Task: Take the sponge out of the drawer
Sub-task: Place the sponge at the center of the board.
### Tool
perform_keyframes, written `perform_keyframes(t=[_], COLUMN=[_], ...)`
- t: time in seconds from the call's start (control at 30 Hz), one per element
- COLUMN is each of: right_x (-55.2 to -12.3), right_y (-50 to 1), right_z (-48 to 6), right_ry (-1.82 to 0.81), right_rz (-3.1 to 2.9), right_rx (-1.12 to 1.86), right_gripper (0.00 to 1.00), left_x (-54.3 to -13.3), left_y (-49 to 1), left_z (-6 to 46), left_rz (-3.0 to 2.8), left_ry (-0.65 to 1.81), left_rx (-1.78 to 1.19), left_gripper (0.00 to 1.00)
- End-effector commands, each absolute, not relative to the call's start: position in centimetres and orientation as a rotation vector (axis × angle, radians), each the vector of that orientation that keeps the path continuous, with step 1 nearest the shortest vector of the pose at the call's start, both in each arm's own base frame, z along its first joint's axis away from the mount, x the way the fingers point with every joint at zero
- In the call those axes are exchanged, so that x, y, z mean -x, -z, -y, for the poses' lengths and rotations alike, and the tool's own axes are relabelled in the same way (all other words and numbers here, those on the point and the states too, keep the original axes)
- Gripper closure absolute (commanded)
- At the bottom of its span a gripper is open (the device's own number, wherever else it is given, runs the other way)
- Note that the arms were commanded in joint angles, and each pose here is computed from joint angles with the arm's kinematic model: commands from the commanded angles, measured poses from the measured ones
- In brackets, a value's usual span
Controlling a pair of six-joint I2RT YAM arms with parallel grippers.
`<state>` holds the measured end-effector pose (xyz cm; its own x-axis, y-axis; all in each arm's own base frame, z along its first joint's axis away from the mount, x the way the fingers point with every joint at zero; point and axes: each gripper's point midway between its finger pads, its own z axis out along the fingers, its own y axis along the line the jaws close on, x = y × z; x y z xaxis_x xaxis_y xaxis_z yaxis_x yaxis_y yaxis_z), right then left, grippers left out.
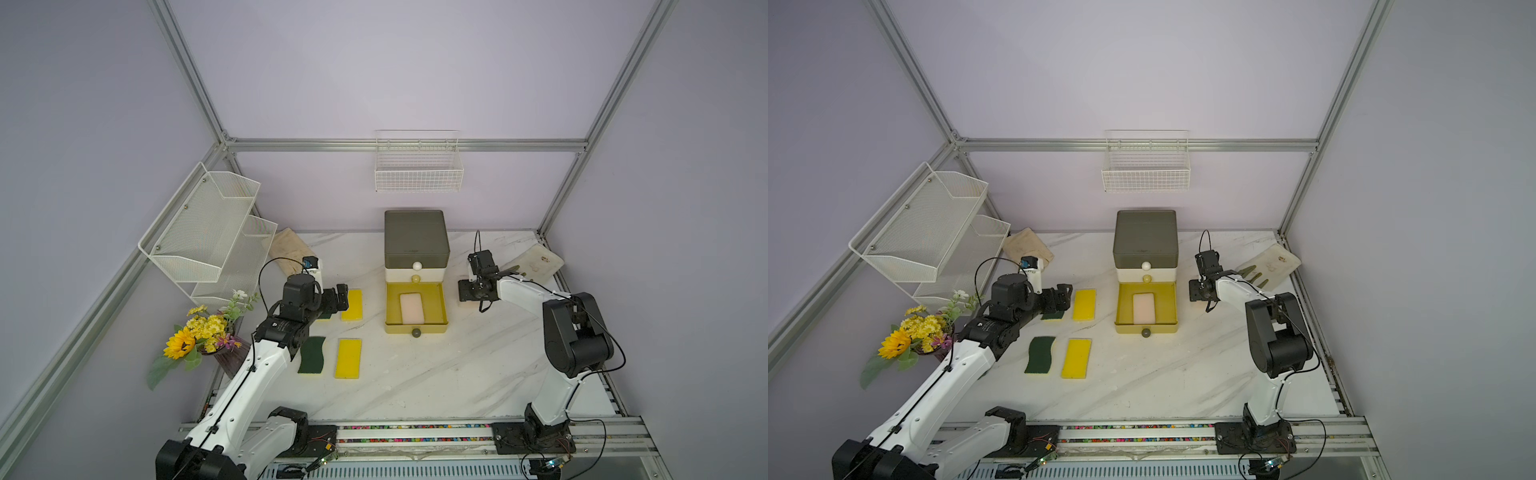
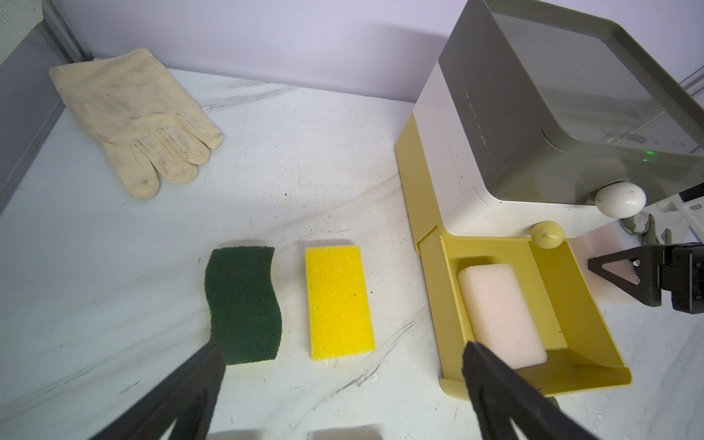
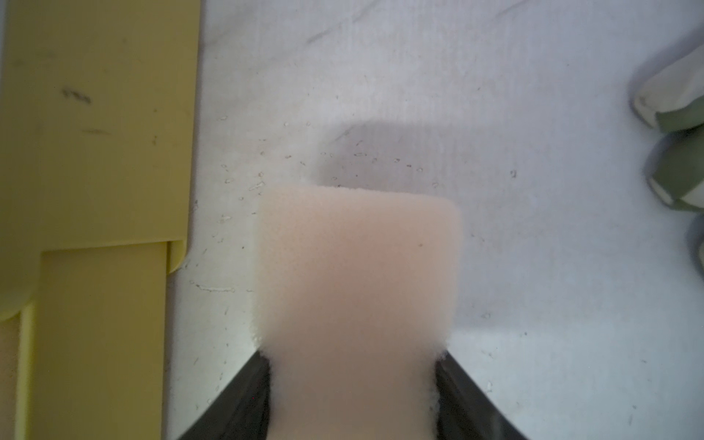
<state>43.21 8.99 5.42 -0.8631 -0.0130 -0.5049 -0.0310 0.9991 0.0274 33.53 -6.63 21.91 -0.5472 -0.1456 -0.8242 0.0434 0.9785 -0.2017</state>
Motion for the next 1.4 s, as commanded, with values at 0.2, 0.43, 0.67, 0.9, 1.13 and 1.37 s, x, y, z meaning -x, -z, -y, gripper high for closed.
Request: perform_keyframes(t=[0.2, 0.43, 0.67, 0.9, 1.13, 1.37], right_x=[-43.3, -43.0, -42.9, -42.3, -39.8, -37.1], right_y=[-3.6, -3.9, -6.9, -13.4, -18.3, -17.5], right_z=[-8.8, -8.6, -7.7, -8.5, -13.8, -20.5], right_ry=[-0.036, -0.021, 0.022, -0.101, -0.306, -0.322], right_rz=[-2.646, -2.659, -2.618, -2.502, -2.426, -2.484], right_rx=[0.029, 0.013, -0.049, -0.11, -0.062, 0.076], right_gripper=[0.31, 0.17, 0.1, 0.09, 0.08, 0.06], left_x=[-33.7, -33.8, -33.7, -33.7, -33.7, -33.8], left_y=[-22.6, -22.6, -22.5, -22.6, -22.8, -22.8], left_z=[6.8, 6.8, 6.8, 6.8, 6.9, 7.0], left_rz=[-2.117, -2.117, -2.119, -2.116, -2.107, -2.107], left_ry=[0.25, 0.25, 0.249, 0.251, 0.262, 0.266], left_rx=[0.051, 0.051, 0.05, 0.05, 0.044, 0.044], left_gripper=[0.0, 0.0, 0.0, 0.0, 0.0, 0.0])
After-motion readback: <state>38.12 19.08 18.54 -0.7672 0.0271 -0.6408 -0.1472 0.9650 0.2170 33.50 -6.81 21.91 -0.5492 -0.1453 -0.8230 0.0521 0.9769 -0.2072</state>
